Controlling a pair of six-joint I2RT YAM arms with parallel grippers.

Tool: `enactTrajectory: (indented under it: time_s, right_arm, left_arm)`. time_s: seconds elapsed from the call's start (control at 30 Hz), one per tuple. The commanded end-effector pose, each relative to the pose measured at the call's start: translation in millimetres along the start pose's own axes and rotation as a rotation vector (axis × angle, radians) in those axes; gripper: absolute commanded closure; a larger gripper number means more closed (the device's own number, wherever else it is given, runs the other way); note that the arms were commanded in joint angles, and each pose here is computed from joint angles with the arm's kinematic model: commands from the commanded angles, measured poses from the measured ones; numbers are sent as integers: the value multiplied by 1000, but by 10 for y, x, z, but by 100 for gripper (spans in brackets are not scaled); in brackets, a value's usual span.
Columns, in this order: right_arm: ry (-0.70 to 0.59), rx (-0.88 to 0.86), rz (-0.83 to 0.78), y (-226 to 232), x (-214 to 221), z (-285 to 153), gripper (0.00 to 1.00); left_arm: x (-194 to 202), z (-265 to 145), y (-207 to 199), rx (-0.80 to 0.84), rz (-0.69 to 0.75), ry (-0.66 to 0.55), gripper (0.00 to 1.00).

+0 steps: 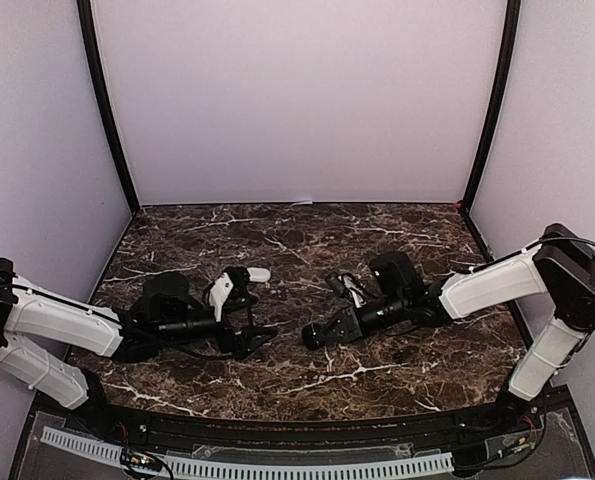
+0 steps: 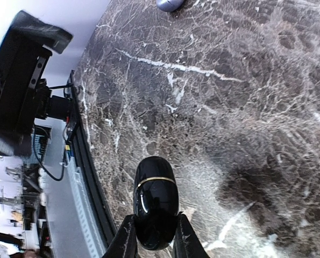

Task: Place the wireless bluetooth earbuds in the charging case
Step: Pass from the right arm to the left

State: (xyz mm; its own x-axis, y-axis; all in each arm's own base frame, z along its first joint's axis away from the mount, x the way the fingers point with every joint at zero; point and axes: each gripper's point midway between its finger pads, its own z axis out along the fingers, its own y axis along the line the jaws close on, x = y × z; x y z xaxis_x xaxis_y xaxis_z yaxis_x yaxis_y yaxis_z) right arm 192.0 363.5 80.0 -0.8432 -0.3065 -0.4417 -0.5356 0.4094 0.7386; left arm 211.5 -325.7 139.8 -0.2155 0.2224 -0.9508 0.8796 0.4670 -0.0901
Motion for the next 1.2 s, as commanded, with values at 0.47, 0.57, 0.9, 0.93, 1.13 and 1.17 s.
enactTrajectory:
  time_s: [0.47, 0.57, 0.9, 0.93, 1.13, 1.17]
  right_arm:
    - [16, 54, -549, 644, -67, 16, 87]
    - [35, 36, -611, 775, -50, 72, 87]
    - [82, 44, -649, 811, -26, 241, 87]
    - [82, 43, -651, 816, -25, 240, 87]
    - [70, 68, -673, 799, -46, 203, 87]
    - [68, 75, -674, 783, -46, 203, 87]
  left_arm:
    - [228, -133, -439, 588, -191, 78, 11]
    - [280, -80, -510, 606, -175, 100, 15]
    - [284, -133, -676, 596, -47, 2, 22]
    - [266, -161, -677, 591, -32, -20, 21]
    - [153, -290, -612, 507, 32, -126, 4]
    - [132, -269, -539, 458, 23, -130, 1]
